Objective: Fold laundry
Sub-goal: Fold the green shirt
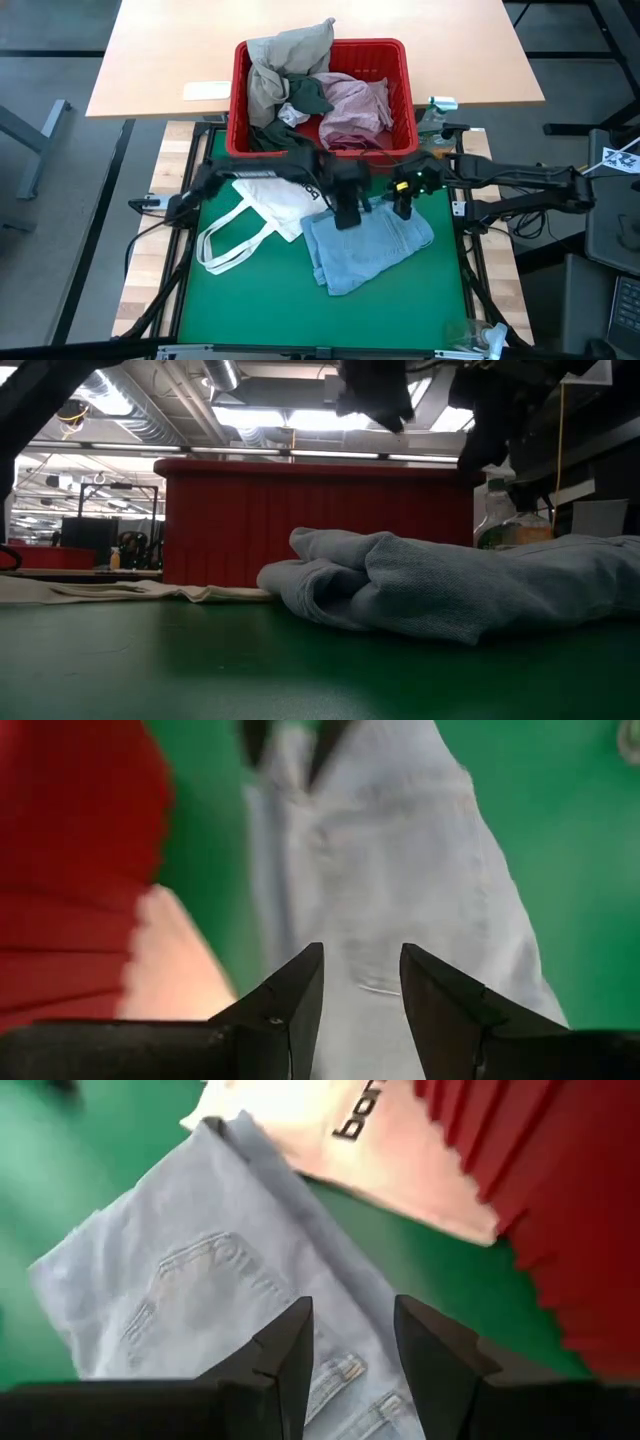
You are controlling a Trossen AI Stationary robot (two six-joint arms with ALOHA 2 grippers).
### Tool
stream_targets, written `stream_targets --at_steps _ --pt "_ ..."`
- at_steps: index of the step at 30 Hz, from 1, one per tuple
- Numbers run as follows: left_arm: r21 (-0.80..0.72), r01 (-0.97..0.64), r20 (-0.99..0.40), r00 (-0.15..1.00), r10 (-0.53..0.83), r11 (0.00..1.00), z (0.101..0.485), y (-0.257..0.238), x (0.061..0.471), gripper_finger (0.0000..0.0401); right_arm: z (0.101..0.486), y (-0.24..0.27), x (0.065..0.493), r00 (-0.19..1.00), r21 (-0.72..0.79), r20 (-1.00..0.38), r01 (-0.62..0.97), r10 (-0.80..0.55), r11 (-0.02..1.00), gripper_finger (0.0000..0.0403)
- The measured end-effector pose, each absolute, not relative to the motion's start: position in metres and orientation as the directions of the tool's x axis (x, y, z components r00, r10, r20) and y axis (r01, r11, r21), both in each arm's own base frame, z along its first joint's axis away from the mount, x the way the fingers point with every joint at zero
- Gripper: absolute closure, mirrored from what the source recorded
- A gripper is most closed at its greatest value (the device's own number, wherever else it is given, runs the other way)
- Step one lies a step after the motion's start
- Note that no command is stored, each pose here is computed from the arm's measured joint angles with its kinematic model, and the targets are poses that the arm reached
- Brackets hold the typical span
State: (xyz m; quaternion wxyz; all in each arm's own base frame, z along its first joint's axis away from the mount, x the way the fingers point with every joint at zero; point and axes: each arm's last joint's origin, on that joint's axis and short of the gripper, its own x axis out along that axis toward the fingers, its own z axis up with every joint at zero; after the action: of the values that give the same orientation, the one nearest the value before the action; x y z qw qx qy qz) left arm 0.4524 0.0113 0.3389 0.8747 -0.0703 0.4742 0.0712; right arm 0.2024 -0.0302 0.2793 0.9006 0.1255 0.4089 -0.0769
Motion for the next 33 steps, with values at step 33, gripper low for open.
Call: stream_targets --at_steps 33 --pt "0.18 -0.795 -0.695 0.314 0.647 0.579 0.362 0.297 0.32 0.0272 0.288 -0.034 0.193 0.663 -0.023 -0.72 0.272 -0.204 0.962 0.026"
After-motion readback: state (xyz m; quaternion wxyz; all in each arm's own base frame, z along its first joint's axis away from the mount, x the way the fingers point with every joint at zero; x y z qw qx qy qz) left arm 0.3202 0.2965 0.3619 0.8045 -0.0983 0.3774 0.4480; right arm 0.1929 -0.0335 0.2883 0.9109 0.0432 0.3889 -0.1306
